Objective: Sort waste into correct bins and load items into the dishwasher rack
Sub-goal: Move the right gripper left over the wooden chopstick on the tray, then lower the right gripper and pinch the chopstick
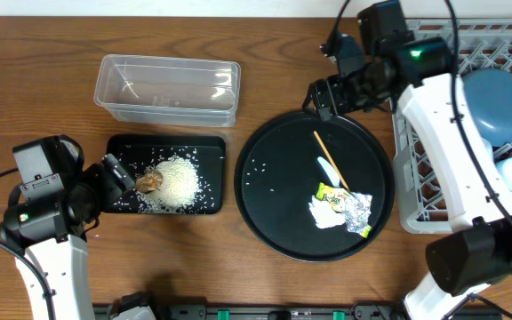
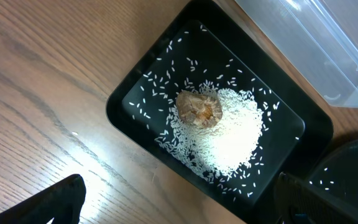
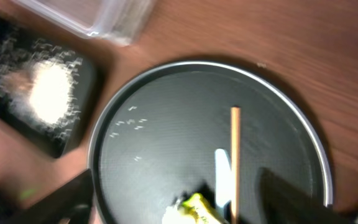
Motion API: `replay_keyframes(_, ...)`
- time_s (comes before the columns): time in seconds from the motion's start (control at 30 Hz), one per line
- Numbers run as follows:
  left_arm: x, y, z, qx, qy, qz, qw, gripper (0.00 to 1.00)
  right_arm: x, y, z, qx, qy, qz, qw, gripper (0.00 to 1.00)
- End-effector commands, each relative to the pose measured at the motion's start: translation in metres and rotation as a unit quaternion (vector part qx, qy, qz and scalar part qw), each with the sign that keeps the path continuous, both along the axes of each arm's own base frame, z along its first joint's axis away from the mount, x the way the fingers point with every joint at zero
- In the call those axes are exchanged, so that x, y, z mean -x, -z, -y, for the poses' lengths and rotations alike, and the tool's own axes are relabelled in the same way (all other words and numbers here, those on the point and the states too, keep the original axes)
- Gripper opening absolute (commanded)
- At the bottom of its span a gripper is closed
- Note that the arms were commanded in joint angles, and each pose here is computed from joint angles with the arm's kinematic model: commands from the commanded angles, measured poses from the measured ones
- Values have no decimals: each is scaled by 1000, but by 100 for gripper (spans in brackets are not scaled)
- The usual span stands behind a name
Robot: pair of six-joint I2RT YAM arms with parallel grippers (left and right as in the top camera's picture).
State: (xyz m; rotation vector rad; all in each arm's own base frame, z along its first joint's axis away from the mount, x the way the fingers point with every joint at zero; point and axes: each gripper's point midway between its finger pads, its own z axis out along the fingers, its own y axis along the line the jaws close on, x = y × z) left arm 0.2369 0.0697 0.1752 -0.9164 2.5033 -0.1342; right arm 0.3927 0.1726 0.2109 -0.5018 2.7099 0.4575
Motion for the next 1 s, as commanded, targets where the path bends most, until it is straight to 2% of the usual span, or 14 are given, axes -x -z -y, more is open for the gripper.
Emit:
replay_keyframes(0.0, -2, -7, -3, -9, 6, 7, 1000, 98, -6, 42, 20, 117, 43, -14, 992, 70)
replay_keyframes(0.2, -2, -7, -3, -9, 6, 7, 1000, 98, 8, 109, 2, 165, 1, -88, 982, 71)
replay_keyframes(0.3, -2, -7, -3, -9, 6, 7, 1000, 98, 14, 139, 5, 183, 1, -129, 975, 67)
replay_keyframes(0.43, -2, -7, -3, -9, 6, 7, 1000, 98, 20, 172, 9, 201, 2, -172, 965, 53)
replay_keyframes(0.47, -2, -7, -3, -9, 6, 8, 1000, 98, 21, 178, 9, 204, 1, -179, 963, 53)
replay_keyframes(0.97, -2, -7, -3, -9, 6, 7, 1000, 98, 22, 212, 35, 274, 6, -195, 942, 50)
